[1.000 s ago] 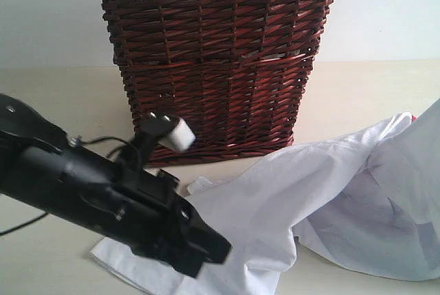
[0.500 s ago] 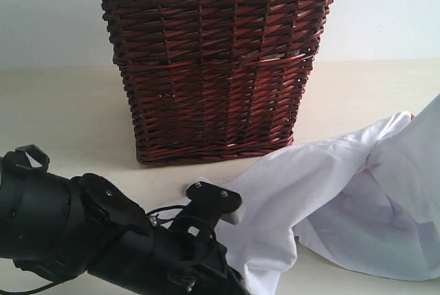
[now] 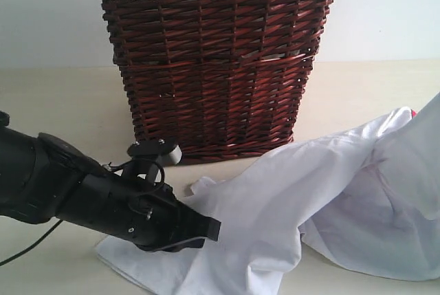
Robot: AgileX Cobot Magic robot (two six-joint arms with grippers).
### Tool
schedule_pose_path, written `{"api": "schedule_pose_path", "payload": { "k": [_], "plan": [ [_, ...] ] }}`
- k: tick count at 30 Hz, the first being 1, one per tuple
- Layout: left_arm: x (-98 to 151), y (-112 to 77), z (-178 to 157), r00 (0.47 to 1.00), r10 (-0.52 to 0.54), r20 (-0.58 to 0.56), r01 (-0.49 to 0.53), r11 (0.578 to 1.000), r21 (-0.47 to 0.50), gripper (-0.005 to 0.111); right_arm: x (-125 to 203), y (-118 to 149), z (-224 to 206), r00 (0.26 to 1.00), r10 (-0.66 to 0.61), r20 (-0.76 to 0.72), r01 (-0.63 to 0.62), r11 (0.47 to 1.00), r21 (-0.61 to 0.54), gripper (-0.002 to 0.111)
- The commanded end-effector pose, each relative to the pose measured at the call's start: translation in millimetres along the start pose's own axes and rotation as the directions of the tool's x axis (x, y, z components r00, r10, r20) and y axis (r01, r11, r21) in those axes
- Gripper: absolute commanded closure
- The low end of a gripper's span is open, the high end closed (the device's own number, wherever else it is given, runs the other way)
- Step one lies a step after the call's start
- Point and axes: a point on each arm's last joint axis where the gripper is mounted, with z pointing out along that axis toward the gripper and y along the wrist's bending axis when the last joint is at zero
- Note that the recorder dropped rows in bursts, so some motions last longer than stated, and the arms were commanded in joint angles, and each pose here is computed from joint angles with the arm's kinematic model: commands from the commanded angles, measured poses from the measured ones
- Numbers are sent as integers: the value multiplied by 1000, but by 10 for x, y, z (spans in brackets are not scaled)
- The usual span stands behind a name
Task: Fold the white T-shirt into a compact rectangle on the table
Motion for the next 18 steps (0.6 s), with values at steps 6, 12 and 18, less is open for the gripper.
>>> {"api": "schedule_pose_path", "payload": {
  "k": [6,12,18],
  "plan": [
    [145,113,192,992,-27,-123,28,1000,12,107,-52,-5,-54,1000,-3,20,2,1000,23,108],
    [119,278,141,988,-51,-144,45,998,-44,107,-53,-4,-56,1000,1,21,-2,1000,24,108],
    [6,687,-16,983,-138,-122,122,984,-126,107,-59,0,-64,1000,-2,21,1,1000,27,108]
  ]
}}
